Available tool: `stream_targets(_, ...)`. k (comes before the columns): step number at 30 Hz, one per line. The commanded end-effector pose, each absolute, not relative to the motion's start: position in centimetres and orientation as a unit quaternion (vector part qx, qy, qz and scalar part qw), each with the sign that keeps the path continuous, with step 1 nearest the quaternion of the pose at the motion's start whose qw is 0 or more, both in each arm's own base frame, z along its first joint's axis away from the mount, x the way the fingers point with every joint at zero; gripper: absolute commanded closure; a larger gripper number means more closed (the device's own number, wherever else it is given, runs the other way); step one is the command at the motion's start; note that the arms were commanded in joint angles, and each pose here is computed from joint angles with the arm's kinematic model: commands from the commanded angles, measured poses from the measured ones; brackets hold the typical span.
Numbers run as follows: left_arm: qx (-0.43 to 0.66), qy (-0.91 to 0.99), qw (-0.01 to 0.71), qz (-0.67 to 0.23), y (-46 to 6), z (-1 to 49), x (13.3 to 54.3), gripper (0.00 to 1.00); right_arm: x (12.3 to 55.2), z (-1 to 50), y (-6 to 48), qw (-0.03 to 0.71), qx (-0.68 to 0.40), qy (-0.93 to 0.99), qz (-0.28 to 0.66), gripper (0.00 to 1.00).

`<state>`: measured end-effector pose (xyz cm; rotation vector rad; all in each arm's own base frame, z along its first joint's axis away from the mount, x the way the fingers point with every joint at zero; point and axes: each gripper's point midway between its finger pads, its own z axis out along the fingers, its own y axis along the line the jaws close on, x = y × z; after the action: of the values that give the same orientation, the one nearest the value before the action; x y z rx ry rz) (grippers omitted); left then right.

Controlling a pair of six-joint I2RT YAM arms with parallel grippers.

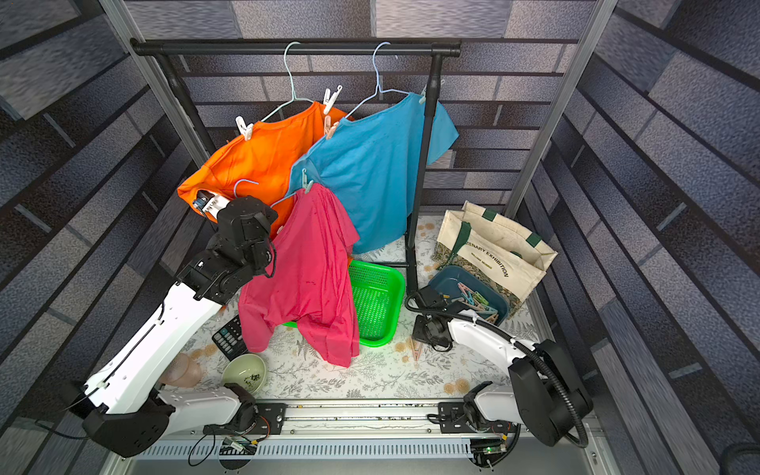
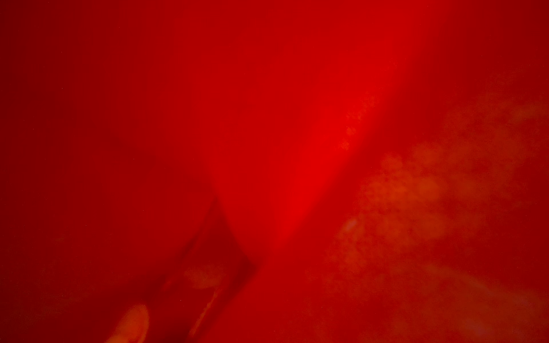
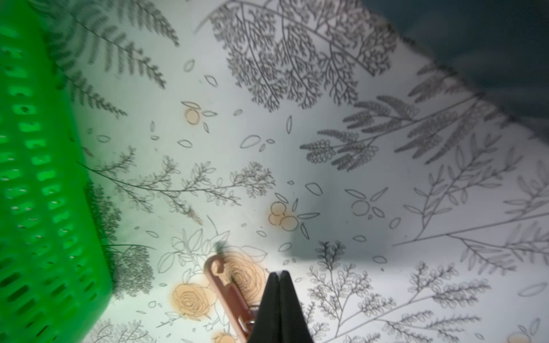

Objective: Use clothespins to secure the t-shirt on both sides of the hanger
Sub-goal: Adjust the clothespin at the center of the board, then pick up the clothespin from the center of the board.

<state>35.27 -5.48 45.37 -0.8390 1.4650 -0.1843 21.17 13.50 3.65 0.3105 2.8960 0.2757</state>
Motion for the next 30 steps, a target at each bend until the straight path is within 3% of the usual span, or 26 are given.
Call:
stream_targets(1, -0.382, 0.631, 0.67, -0.085, -4.6, 46.3, 34.9, 1.0, 21.5, 5.7, 13.4, 0.128, 0.098, 0.981, 0.103, 0.94)
stream_targets(2, -0.383, 0.631, 0.67, -0.085, -4.6, 46.2, 34.9, 1.0, 21.3, 6.2, 13.7, 0.128, 0.091, 0.981, 0.113, 0.89)
stream_targets(4, -0.383, 0.631, 0.669, -0.086, -4.6, 46.1, 35.0, 1.0, 20.4, 7.0, 14.7, 0.117, 0.065, 0.98, 0.15, 0.66)
stream_targets(6, -0.385, 0.631, 0.668, -0.089, -4.5, 45.9, 35.2, 1.0, 19.3, 7.1, 15.7, 0.089, 0.044, 0.98, 0.171, 0.5)
stream_targets(10, -0.388, 0.63, 0.667, -0.089, -4.5, 45.8, 35.3, 1.0, 17.6, 5.7, 15.8, 0.043, 0.011, 0.992, 0.12, 0.38)
stream_targets(19, -0.406, 0.623, 0.666, -0.058, -3.9, 46.0, 34.7, 1.0, 17.8, 3.1, 15.8, 0.025, 0.056, 0.993, 0.101, 0.35)
stream_targets(24, -0.421, 0.62, 0.661, -0.037, -3.9, 46.1, 34.5, 1.0, 17.8, 2.1, 15.7, 0.021, 0.064, 0.993, 0.095, 0.51)
stream_targets(30, -0.459, 0.605, 0.65, -0.035, -3.1, 46.7, 33.6, 1.0, 16.9, 0.7, 15.3, 0.007, 0.076, 0.993, 0.092, 0.62)
